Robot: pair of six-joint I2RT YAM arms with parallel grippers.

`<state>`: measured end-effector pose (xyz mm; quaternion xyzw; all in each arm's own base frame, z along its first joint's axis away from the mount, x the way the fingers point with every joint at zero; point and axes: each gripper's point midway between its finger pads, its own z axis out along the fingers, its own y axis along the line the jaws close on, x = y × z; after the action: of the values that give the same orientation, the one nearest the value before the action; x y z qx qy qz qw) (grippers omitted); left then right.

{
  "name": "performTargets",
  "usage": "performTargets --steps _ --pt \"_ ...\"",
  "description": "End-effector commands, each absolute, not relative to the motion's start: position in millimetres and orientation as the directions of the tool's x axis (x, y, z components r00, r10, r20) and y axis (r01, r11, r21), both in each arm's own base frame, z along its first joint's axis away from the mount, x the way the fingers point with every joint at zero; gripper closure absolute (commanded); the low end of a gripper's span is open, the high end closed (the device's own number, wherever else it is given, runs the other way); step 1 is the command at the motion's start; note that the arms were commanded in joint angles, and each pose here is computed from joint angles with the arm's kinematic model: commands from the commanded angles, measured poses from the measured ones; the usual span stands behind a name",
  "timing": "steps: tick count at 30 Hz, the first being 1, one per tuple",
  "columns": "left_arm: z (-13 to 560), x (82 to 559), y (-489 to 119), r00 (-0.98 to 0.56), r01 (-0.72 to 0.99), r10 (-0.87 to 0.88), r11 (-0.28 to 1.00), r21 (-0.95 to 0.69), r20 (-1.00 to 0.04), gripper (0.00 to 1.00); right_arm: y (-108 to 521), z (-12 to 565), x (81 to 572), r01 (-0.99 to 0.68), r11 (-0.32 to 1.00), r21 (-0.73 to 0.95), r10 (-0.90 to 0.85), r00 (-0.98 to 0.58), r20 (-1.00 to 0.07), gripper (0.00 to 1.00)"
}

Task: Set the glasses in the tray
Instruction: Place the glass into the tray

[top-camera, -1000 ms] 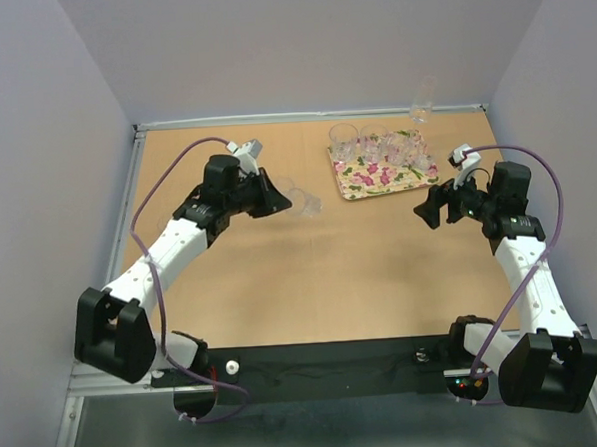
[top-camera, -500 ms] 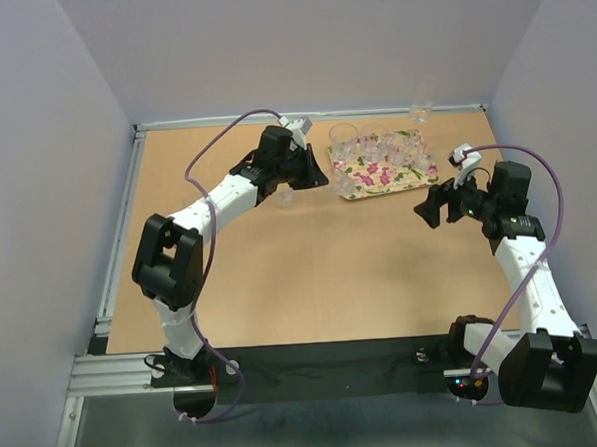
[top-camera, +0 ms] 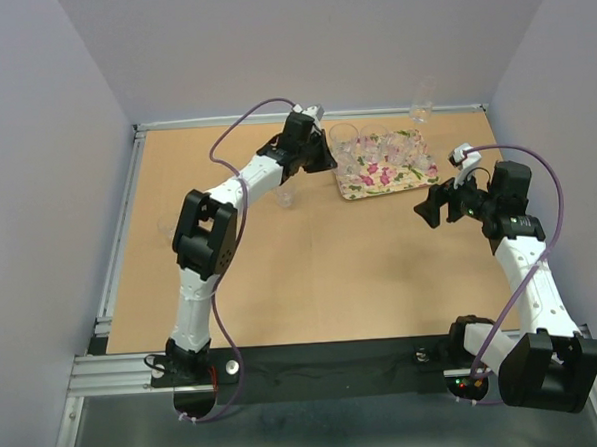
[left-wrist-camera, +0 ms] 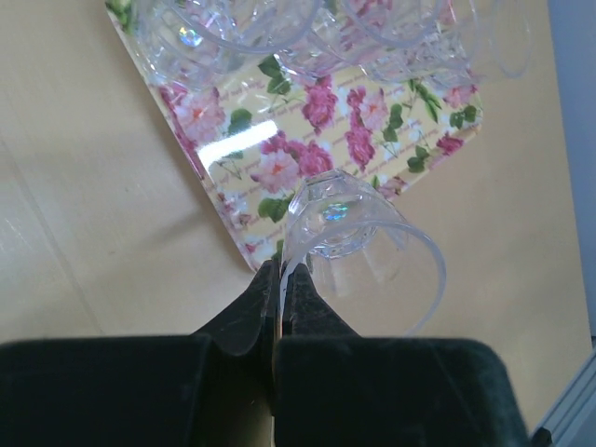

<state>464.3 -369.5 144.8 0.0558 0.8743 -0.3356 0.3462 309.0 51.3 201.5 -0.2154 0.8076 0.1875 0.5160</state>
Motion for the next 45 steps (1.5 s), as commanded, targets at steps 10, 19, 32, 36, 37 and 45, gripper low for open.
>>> performTargets --steps 10,19,32,36,37,45 --pt "147 503 -381 -0.715 0.298 -0.176 0.799 -0.522 -0.677 1.00 50 219 315 -0.549 0.835 0.032 -0.165 -0.305 -0.938 0.11" --pt "137 520 -383 -0.704 0.268 -0.185 0.825 -0.498 -0.686 1.00 50 219 314 -0.548 0.836 0.033 -0.164 -0.306 -0.938 0.11" --pt "124 528 -375 -0.699 0.233 -0.174 0.862 -0.451 -0.694 0.88 49 218 315 -0.546 0.837 0.029 -0.167 -0.306 -0.937 0.11" --pt "124 528 -376 -0.701 0.237 -0.175 0.858 -0.457 -0.691 0.73 48 218 316 -0.543 0.839 0.028 -0.168 -0.306 -0.937 0.11" --pt "126 528 -378 -0.701 0.241 -0.174 0.855 -0.459 -0.692 0.69 48 218 316 -0.543 0.839 0.029 -0.166 -0.307 -0.937 0.11" --pt "149 525 -386 -0.687 0.292 -0.176 0.821 -0.490 -0.705 0.36 48 218 316 -0.541 0.841 0.025 -0.170 -0.307 -0.937 0.11"
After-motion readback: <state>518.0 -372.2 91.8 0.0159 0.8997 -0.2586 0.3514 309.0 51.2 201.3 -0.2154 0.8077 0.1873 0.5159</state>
